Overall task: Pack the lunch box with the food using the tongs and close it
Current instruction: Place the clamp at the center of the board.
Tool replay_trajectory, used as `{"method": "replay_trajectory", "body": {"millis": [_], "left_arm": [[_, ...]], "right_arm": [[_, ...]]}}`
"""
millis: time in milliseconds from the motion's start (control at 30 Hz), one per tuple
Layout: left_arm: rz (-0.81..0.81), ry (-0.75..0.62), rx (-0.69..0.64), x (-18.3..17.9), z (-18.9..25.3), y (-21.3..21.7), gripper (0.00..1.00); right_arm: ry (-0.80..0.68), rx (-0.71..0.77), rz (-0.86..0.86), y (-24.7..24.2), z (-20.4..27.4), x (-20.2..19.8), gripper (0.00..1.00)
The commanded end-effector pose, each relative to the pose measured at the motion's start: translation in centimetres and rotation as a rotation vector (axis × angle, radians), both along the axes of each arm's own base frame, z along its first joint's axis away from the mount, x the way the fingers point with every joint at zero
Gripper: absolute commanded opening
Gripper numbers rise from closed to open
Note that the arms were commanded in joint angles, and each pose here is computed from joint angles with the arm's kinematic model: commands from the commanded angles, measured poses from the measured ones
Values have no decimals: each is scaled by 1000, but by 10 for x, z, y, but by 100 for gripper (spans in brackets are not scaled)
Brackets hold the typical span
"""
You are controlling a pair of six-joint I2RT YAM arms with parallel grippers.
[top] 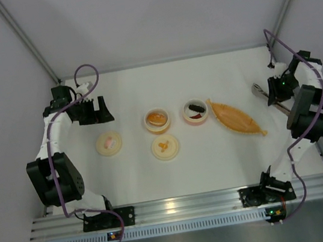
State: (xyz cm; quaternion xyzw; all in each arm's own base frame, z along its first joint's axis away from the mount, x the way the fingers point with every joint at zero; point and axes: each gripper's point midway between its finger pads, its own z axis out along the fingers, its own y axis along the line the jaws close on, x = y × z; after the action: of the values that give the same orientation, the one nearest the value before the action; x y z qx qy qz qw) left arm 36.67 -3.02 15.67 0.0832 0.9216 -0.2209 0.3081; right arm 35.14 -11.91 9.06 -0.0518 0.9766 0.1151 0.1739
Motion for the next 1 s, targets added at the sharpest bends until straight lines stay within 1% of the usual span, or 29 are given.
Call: {"method": "replay_trajectory", "body": {"millis": [0, 67, 233, 333, 367, 500, 533, 567, 633, 667, 833, 967], "left_arm": [[-7, -32, 3, 6, 9, 1, 98], [-9, -33, 7, 6, 7, 1, 98], [-10, -28, -3, 7, 6, -1, 98], [-9, -28, 2, 7, 6, 0, 98], [-9, -29, 4, 7, 6, 1, 98], [-12, -21, -1, 5, 3, -1, 98], [-16, -23, -5, 5, 3, -1, 98], [-16, -23, -7, 5, 4, -2, 98], [-16, -24, -8, 5, 5, -2, 98], [-16, -28, -5, 5, 6, -1, 98], [-13, -41, 8, 3, 10, 0, 98], [-11, -58, 4, 2, 17, -1, 98]], "right_arm": [[-73, -67, -52, -16, -17, 24, 26], [-66, -72, -35, -17, -26, 24, 28], [23, -70, 13, -14, -59, 15, 33], [24, -83, 29, -15, -62, 13, 40], [24, -84, 34, -14, -62, 12, 45], [31, -102, 53, -13, -65, 11, 53], [33, -107, 58, -13, -65, 11, 59], [33, -111, 64, -12, -65, 11, 71], [30, -114, 71, -11, -63, 11, 86], [27, -117, 70, -11, -61, 12, 99], [-5, -129, 73, -12, -39, 16, 99], [-84, -118, 68, -9, 1, 30, 99]]}}
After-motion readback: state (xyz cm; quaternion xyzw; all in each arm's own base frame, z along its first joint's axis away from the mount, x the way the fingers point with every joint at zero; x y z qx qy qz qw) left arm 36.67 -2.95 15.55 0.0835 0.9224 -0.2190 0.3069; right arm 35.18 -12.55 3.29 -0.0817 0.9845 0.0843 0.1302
